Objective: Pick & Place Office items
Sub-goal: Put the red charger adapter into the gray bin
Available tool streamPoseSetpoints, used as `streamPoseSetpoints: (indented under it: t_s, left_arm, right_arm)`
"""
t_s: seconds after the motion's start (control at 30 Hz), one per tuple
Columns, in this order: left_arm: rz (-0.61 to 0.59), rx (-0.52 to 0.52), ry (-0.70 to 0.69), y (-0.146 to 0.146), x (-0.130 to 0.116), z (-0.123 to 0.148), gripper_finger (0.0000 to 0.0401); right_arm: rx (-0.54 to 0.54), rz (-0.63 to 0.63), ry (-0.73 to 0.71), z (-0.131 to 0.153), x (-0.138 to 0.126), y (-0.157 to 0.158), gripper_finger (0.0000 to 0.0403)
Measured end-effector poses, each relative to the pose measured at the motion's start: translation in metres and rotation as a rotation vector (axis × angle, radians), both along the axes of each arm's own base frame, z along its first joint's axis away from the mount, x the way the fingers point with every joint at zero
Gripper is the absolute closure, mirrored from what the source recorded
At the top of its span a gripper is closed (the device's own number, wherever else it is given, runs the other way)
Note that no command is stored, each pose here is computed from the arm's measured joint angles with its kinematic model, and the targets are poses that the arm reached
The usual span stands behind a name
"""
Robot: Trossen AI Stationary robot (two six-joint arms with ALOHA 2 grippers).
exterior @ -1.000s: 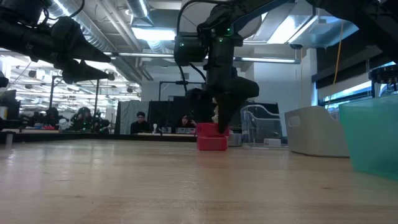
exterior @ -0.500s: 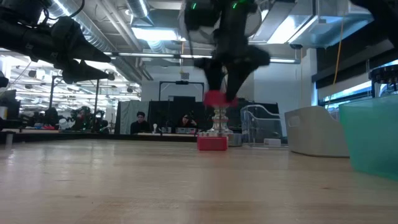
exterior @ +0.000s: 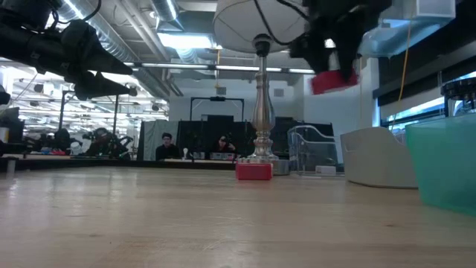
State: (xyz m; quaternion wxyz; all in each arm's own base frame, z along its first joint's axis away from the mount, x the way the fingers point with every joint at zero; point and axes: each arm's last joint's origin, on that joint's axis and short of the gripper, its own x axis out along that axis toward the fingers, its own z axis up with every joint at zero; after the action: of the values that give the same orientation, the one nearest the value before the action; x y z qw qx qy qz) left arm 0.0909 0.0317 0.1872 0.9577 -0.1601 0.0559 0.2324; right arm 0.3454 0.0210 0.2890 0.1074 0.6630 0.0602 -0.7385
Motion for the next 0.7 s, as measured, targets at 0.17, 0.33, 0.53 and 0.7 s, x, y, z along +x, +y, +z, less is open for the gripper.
streamPoseSetpoints:
  t_s: [0.17, 0.33, 0.53, 0.7]
  left_arm:
    - [0.0, 0.0, 0.0, 0.0, 0.0, 0.0, 0.0054]
    - [0.0, 0.0, 0.002, 0.0, 0.0, 0.0, 0.0054]
    - [0.0, 0.0, 0.001, 0.0, 0.0, 0.0, 0.0054]
    - [0.0, 0.0, 0.002, 0.0, 0.0, 0.0, 0.0054]
  right_arm:
    - [0.032, -0.101, 0.047, -0.008, -0.016, 0.007, 0.0173]
    - [0.088, -0.128, 0.103, -0.012, -0.039, 0.008, 0.0179]
    - [0.01, -0.134, 0.144, -0.022, -0.061, -0.001, 0.0185]
    - [-0.043, -0.098, 0.164, -0.045, -0.065, -0.012, 0.0168]
